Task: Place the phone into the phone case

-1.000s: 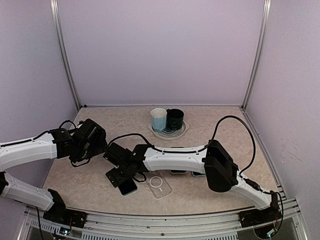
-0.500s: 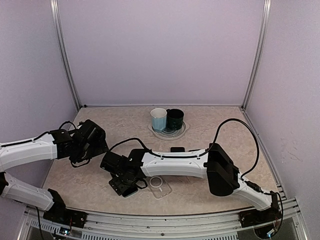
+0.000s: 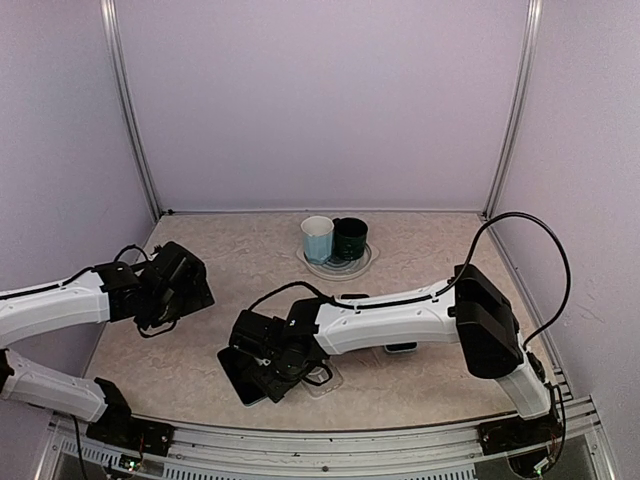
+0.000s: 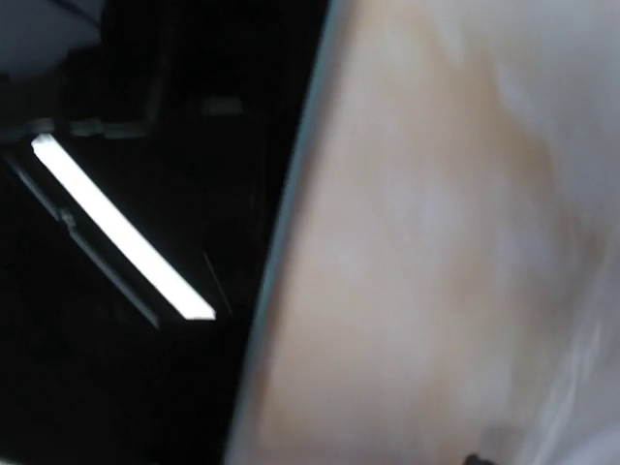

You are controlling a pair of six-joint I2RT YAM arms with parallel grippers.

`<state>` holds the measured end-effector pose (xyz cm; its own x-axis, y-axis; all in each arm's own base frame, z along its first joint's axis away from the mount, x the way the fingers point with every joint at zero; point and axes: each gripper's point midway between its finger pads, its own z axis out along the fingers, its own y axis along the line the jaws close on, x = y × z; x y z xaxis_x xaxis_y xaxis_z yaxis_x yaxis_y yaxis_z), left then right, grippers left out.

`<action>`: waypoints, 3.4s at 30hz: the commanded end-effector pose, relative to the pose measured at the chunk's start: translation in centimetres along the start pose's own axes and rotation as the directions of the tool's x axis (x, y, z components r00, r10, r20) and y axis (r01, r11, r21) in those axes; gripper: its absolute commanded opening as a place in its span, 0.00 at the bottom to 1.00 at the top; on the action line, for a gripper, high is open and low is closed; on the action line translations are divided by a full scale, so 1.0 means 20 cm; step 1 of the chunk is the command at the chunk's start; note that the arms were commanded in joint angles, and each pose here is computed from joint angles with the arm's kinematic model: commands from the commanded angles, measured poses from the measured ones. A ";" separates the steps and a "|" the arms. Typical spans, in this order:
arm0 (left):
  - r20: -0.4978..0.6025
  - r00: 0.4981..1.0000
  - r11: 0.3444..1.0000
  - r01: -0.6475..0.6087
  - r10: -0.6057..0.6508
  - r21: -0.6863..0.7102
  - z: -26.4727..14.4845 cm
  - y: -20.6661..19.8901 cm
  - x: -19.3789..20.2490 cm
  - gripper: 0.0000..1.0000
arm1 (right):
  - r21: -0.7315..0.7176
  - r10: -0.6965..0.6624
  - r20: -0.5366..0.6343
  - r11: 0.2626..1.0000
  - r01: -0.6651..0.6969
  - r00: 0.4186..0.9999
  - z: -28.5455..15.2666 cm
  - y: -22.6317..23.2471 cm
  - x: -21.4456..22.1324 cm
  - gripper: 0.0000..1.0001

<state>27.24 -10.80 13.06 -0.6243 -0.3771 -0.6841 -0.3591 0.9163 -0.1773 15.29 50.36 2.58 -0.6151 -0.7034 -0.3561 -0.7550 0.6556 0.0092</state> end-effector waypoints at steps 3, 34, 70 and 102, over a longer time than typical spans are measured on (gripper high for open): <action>0.000 1.000 1.000 0.000 0.000 0.018 0.01 0.01 0.01 0.98 | 0.062 -0.022 -0.080 0.998 0.027 0.997 -0.06 -0.03 0.13 0.68; -0.418 0.906 0.998 -0.055 0.068 0.043 -0.01 0.11 0.91 0.25 | -0.182 0.155 0.206 0.976 -0.118 0.966 -0.27 -0.12 -0.26 0.62; -0.456 0.822 0.936 -0.252 0.341 0.246 -0.15 -0.15 1.23 0.18 | -0.284 0.295 0.047 0.920 -0.271 0.954 -0.16 -0.20 0.05 0.02; -0.100 0.951 0.934 -0.262 0.292 0.241 -0.34 -0.31 0.66 0.45 | -0.153 0.286 0.061 0.949 -0.274 0.956 -0.08 -0.23 -0.03 0.39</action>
<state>14.00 -26.97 8.45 -0.8286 -0.1059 -0.5498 0.0938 0.9418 -0.3229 18.85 46.89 5.32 -0.7956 -0.4517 -0.4038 -0.5794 0.7620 0.2891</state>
